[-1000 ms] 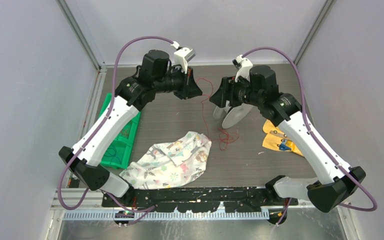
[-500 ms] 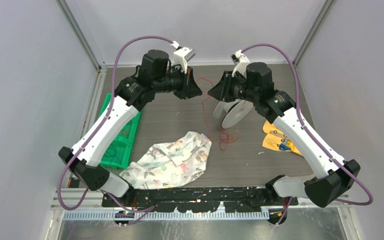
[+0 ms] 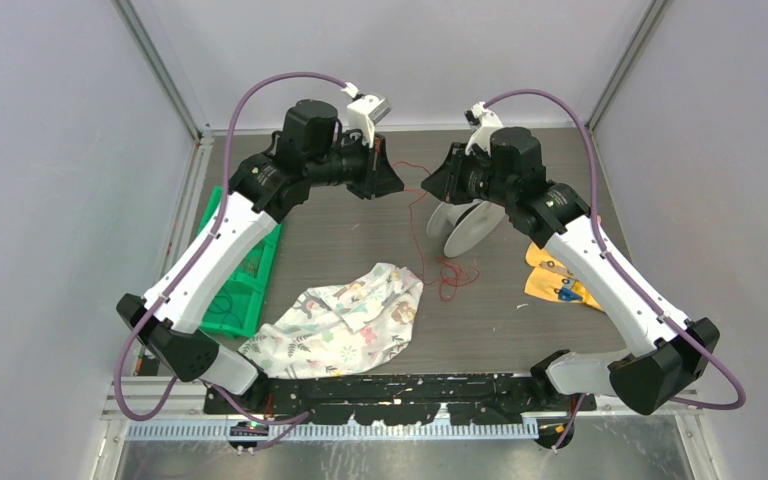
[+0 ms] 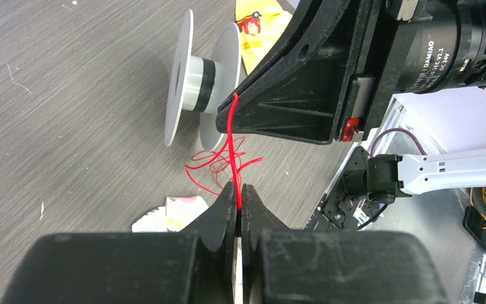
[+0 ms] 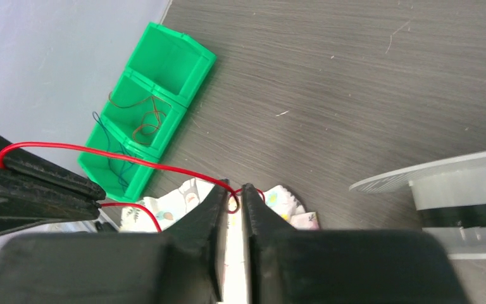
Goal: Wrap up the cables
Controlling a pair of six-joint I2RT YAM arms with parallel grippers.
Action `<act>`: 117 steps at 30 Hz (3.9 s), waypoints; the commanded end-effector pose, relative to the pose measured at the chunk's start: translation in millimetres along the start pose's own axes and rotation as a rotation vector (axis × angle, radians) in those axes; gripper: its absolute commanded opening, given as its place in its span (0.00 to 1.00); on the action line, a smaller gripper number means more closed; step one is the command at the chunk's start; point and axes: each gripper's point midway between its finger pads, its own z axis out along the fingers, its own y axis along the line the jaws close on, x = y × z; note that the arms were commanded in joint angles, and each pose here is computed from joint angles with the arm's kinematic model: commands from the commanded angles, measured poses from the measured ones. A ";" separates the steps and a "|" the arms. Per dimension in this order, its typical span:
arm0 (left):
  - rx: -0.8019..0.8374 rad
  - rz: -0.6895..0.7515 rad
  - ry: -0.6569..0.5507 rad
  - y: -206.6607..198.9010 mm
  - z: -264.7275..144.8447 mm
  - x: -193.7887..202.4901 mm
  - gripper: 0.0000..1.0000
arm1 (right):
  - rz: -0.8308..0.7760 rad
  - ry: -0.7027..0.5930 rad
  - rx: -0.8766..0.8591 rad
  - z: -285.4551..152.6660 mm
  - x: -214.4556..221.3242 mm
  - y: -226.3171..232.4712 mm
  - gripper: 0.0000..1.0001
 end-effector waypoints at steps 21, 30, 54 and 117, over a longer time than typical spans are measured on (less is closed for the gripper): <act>0.056 0.052 -0.062 -19.0 -21.5 -17.6 0.01 | 0.021 -0.025 -0.011 2.5 -8.1 3.7 0.36; 0.042 0.057 -0.061 -15.9 -20.6 -16.3 0.00 | 0.005 -0.050 0.011 -0.4 -13.9 1.1 0.01; -0.020 -0.020 0.064 9.7 14.2 0.3 0.64 | -0.042 -0.021 0.297 -30.2 -8.3 -45.9 0.01; -0.015 -0.053 0.017 45.6 99.6 59.6 0.72 | -0.157 0.004 0.332 -26.0 -13.9 -120.8 0.01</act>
